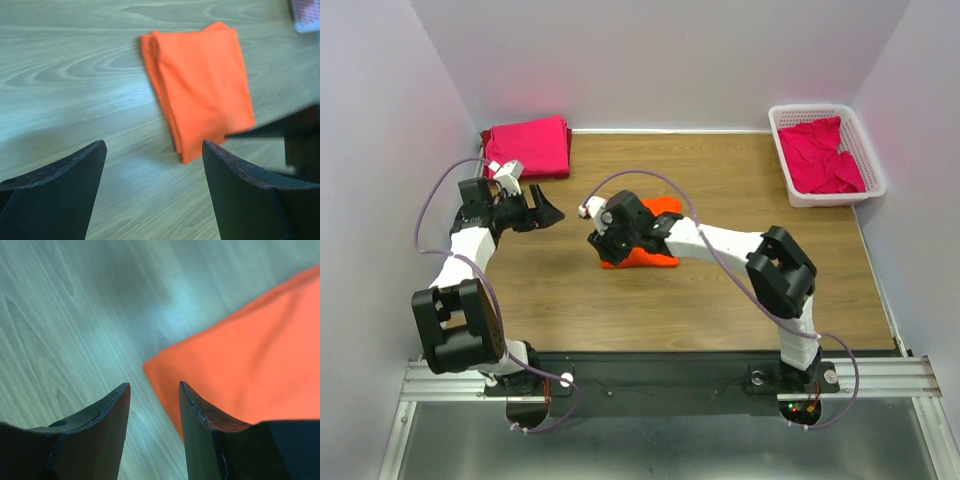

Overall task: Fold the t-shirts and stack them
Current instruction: Neatly place the folded tshirt to the corner

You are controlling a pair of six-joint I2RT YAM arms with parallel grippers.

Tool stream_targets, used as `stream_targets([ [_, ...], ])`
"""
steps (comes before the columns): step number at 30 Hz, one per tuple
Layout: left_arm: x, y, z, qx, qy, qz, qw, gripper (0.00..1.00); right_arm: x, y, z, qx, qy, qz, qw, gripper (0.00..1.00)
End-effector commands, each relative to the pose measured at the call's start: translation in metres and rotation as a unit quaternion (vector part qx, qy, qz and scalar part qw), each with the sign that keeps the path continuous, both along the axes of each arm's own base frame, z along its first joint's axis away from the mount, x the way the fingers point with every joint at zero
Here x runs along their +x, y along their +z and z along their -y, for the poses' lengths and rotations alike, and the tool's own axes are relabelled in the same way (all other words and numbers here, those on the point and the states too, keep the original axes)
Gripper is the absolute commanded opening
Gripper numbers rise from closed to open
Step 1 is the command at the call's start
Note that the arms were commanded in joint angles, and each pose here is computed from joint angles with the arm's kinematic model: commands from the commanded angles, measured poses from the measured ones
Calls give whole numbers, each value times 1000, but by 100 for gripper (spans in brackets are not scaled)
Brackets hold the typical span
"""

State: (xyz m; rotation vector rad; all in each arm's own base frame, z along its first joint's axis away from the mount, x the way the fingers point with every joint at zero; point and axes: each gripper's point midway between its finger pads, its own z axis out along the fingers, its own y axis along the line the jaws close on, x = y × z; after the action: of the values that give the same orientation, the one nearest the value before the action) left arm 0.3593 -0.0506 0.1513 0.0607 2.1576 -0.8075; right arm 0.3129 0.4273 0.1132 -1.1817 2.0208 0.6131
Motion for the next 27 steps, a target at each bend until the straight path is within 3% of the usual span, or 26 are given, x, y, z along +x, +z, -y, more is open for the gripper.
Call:
stream_targets([
  [1,7,-3,-18,23,51,-22,998,89,11,-14,-7,-58,-11,58,997,49],
  [14,2,-35,-20,20,68,-55,996,90,4,-78,-19,-114,-14,43,992,46],
  [16,0,-39,-21,19,73,-59,995,90,1,-91,-16,-126,-13,36,991,42],
  [18,-4,-47,-19,12,78,-66,995,91,-1,-102,-8,-138,-20,29,990,31],
  [19,-5,-49,-16,2,81,-74,994,91,-1,-97,-7,-135,-21,31,990,15],
  [21,-13,-63,-7,-16,83,-100,991,91,-3,-88,-6,-127,-22,30,991,1],
  [27,-7,-65,26,-110,84,-120,983,91,3,-17,-19,-32,-18,19,999,1],
])
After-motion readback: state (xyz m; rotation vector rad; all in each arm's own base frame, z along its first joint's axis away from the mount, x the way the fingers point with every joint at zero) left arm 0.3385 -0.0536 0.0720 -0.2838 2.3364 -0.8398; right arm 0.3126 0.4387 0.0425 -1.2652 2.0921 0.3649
